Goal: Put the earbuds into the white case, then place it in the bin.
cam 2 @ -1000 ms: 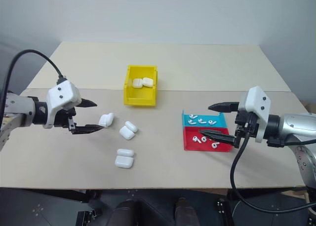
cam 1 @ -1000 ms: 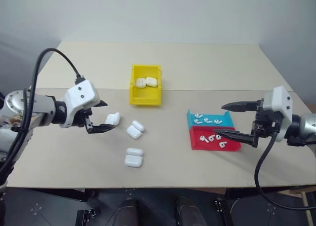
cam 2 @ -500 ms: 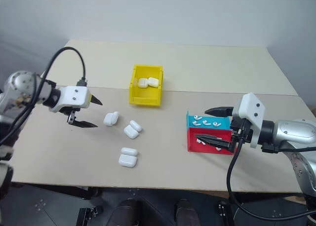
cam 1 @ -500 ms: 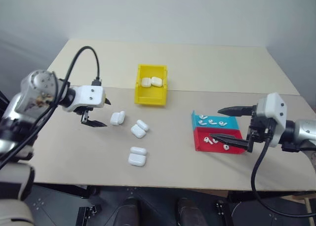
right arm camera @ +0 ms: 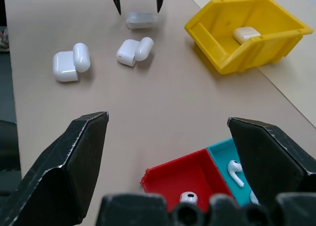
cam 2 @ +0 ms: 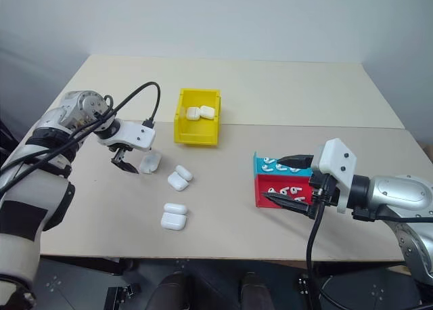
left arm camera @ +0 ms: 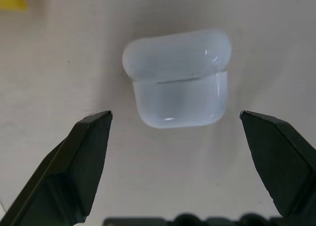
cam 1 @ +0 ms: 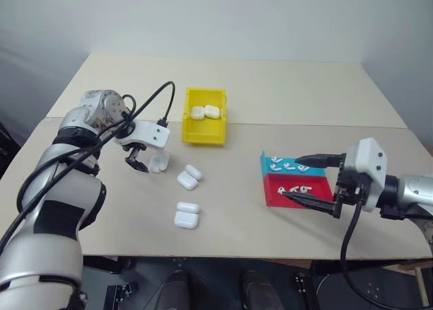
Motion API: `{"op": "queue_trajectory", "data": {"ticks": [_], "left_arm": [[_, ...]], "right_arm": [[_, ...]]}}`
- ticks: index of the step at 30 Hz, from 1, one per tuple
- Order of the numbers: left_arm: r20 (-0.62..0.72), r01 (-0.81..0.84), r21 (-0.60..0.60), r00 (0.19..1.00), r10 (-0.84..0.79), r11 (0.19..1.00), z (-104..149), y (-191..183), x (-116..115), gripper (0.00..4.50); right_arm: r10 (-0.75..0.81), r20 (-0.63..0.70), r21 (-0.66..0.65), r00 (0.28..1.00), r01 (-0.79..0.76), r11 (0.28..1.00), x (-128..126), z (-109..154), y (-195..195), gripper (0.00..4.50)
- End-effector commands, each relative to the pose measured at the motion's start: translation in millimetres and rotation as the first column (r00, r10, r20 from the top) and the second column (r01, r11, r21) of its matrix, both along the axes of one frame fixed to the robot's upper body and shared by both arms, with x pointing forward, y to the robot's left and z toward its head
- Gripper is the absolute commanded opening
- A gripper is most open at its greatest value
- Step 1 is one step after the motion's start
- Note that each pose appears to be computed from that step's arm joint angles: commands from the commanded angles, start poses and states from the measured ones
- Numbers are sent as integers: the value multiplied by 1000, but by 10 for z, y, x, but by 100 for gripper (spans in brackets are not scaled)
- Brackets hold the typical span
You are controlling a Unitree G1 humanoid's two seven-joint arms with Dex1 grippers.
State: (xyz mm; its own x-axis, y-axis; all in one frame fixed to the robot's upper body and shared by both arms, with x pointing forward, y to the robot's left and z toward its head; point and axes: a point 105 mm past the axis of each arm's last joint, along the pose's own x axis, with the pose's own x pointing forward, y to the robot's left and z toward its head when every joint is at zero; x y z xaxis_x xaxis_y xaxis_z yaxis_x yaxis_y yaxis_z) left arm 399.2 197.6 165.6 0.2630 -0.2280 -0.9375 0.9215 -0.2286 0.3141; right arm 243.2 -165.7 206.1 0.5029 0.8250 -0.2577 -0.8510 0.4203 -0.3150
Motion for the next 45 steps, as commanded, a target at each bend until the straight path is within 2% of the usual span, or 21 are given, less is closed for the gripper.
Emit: {"op": "queue_trajectory", "data": {"ticks": [1,10,19,22,26,33,38,41,43,45], "left_arm": [[20,-17,25,1000,17,1000,72,-42,52,450],[-1,-97,51,995,97,994,-216,-106,97,450],[-6,-159,161,987,162,974,-438,22,86,450],[-10,-159,172,987,163,972,-490,34,75,392],[-19,-160,176,986,166,971,-510,98,48,276],[10,-168,150,986,169,974,-412,212,50,276],[96,-166,45,982,161,985,-154,299,90,276],[138,-178,-112,971,193,978,108,314,99,276],[155,-165,-319,963,223,933,345,304,70,276],[130,-136,-508,964,232,850,541,289,-8,276]], "right_arm": [[-5,46,12,999,5,1000,-60,111,5,448],[-12,42,21,999,12,1000,-103,119,15,448],[-10,38,23,999,9,1000,-126,135,18,448],[-9,38,19,999,8,1000,-129,143,5,450],[-3,38,19,999,3,1000,-111,154,11,450],[3,45,19,999,-3,1000,-18,178,22,450],[6,53,20,999,-7,1000,64,226,19,450],[4,58,20,998,-5,1000,85,247,-8,450],[-2,60,23,998,1,1000,92,255,-32,450],[-7,59,29,998,6,1000,95,259,-52,450]]}}
